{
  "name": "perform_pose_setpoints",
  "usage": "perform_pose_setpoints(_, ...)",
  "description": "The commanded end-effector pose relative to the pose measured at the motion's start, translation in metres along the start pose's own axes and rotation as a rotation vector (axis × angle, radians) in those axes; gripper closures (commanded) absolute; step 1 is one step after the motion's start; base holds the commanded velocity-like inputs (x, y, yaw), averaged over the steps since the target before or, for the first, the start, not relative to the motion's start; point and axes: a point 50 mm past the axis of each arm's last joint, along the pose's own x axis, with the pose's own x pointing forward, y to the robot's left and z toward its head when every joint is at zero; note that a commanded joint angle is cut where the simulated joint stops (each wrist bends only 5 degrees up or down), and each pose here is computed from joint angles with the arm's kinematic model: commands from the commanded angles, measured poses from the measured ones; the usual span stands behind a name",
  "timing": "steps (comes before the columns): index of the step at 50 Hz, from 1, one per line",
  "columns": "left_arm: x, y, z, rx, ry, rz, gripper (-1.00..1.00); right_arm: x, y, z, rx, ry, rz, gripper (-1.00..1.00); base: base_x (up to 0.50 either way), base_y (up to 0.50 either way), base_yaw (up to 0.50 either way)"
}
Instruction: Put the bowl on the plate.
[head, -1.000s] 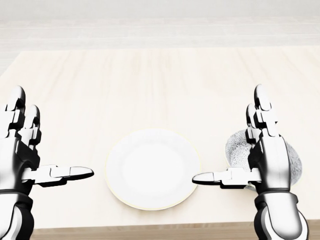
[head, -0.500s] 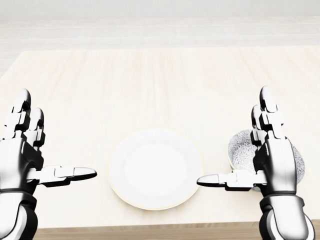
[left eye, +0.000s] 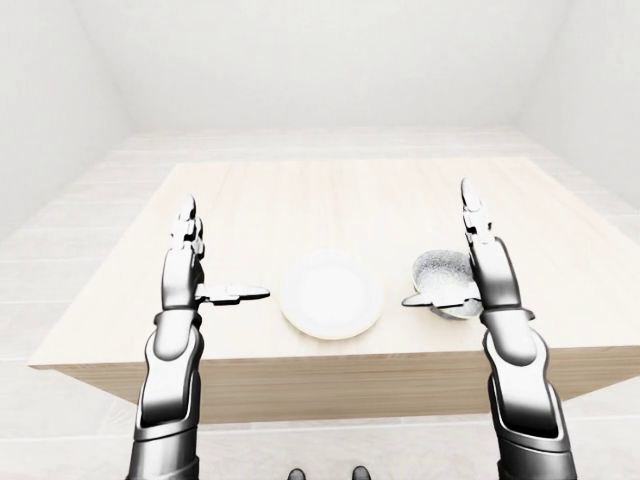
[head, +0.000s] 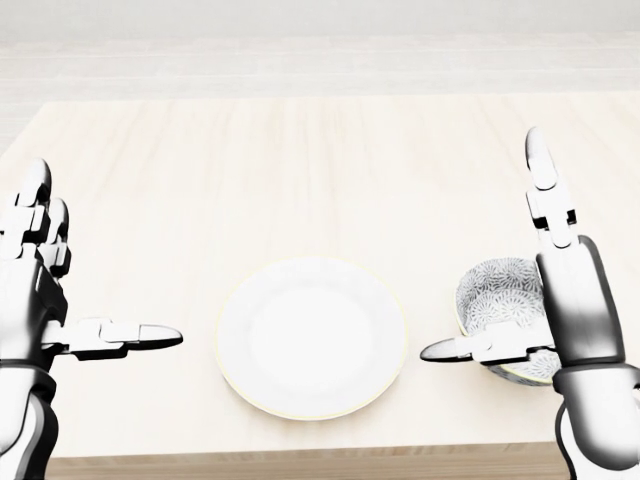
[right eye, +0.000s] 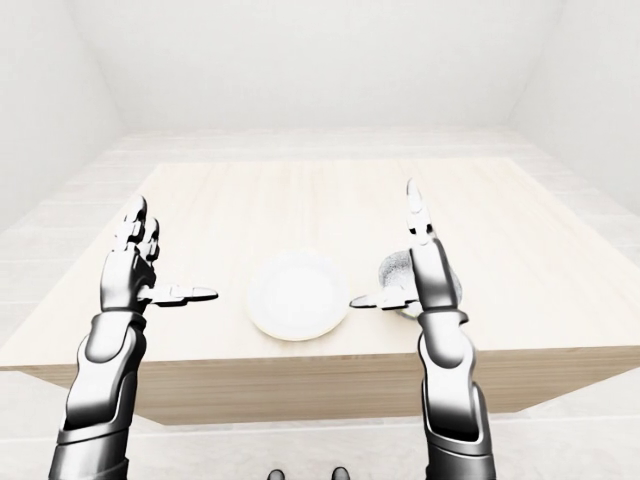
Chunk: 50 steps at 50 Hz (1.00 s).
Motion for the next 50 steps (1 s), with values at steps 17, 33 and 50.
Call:
perform_pose_setpoints(17, -0.003, -0.008, -0.011, 0.311, 0.044, -0.065, -1.00, 0.020, 0.007, -0.006, -0.537, 0.064, 0.103, -1.00, 0.00, 0.00, 0.00)
perform_pose_setpoints(33, -0.007, -0.005, -0.013, 0.392, 0.046, -0.098, -1.00, 0.018, 0.010, -0.012, -0.751, 0.134, 0.200, -1.00, 0.00, 0.00, 0.00)
perform_pose_setpoints(50, -0.008, -0.007, -0.015, 0.401, 0.046, -0.103, -1.00, 0.006, 0.014, -0.031, -0.833, 0.258, 0.294, -1.00, 0.00, 0.00, 0.00)
